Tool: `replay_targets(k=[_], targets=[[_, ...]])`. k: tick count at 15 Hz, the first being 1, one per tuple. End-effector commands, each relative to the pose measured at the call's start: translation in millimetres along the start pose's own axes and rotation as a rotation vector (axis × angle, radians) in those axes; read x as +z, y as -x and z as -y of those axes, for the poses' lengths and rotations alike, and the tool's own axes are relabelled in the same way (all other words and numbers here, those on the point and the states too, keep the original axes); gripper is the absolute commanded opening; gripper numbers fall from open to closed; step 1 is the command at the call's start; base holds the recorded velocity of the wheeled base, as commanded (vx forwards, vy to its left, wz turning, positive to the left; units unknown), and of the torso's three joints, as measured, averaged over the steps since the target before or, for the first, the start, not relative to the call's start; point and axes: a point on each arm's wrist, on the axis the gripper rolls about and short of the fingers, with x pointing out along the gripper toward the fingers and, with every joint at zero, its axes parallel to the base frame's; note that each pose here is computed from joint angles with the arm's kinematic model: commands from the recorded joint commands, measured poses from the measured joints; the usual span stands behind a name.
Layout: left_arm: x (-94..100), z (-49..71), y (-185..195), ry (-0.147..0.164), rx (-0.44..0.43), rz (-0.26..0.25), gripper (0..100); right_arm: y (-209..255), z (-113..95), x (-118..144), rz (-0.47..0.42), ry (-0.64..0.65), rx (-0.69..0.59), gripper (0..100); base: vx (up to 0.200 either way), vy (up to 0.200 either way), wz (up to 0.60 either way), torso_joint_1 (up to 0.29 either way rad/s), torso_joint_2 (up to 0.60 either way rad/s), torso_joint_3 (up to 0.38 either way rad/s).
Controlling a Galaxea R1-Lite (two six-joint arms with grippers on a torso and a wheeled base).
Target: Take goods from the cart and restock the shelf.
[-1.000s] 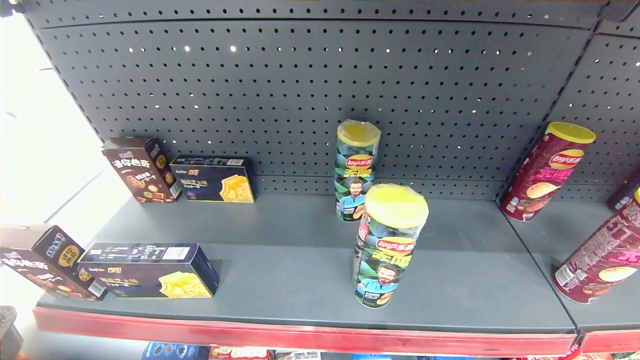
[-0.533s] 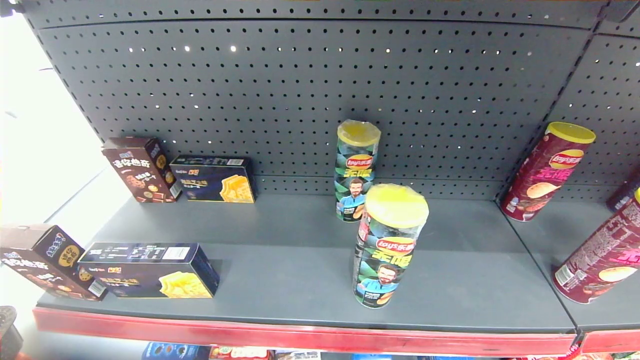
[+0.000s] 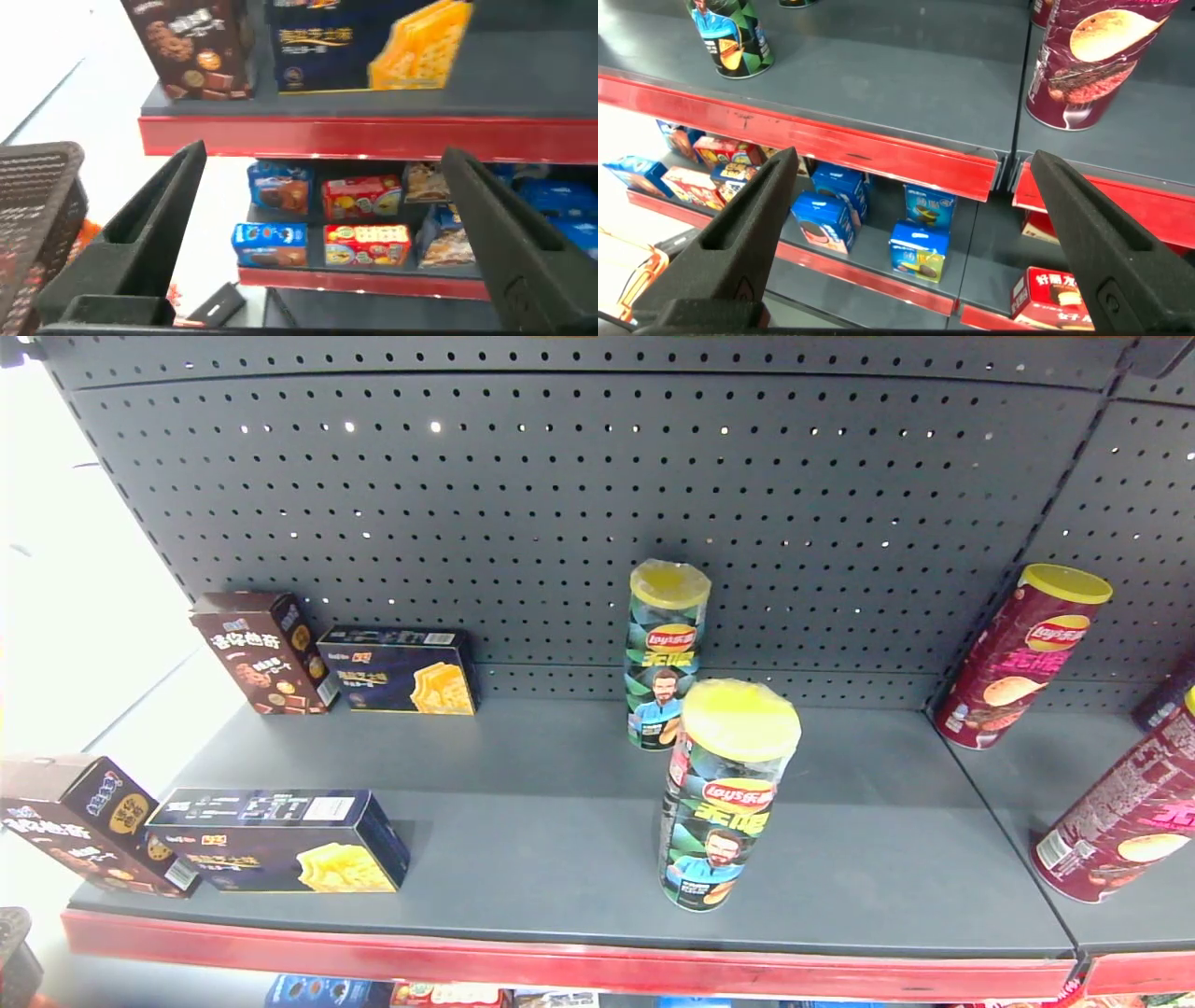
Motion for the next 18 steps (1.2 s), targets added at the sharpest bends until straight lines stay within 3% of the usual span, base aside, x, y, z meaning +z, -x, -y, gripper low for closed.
replay_targets(k=[1,3,4,5,6,8,10,12,13,18], targets=[[0.3,0.1,0,0.005,-0.006,-0.005,100,0,0,0,-0.001,0.001,0.001,100,0.0,0.0,0.0,0.0,0.0,0.0],[0.2,0.2,0,0.004,-0.006,-0.003,100,-2,1,2,-0.025,0.027,0.043,100,0.0,0.0,0.0,0.0,0.0,0.0],[-0.3,0.2,-1,0.002,-0.006,-0.005,100,1,1,17,0.022,0.055,0.037,100,0.0,0.0,0.0,0.0,0.0,0.0],[-0.1,0.2,-1,-0.003,-0.008,-0.003,100,3,1,82,0.101,0.047,0.007,100,0.0,0.0,0.0,0.0,0.0,0.0],[-0.5,0.3,-1,-0.006,-0.011,-0.005,100,-31,0,127,-0.012,0.036,0.052,100,0.0,0.0,0.0,0.0,0.0,0.0],[-0.5,0.4,-1,-0.007,-0.014,-0.005,100,-39,-2,124,-0.073,0.052,0.141,100,0.0,0.0,0.0,0.0,0.0,0.0],[-0.1,0.3,-1,-0.007,-0.014,-0.003,100,-75,-12,117,-0.24,0.112,0.29,100,0.0,0.0,0.0,0.0,0.0,0.0],[0.0,0.3,0,-0.006,-0.014,-0.005,100,-92,-20,113,-0.293,0.167,0.366,100,0.0,0.0,0.0,0.0,0.0,0.0],[-0.3,0.4,-1,-0.006,-0.015,-0.005,100,-111,-37,110,-0.353,0.2,0.47,100,0.0,0.0,0.0,0.0,0.0,0.0],[-0.5,0.4,-1,-0.007,-0.014,-0.005,100,-153,-70,90,-0.513,0.262,0.531,100,0.0,0.0,0.0,0.0,0.0,0.0]])
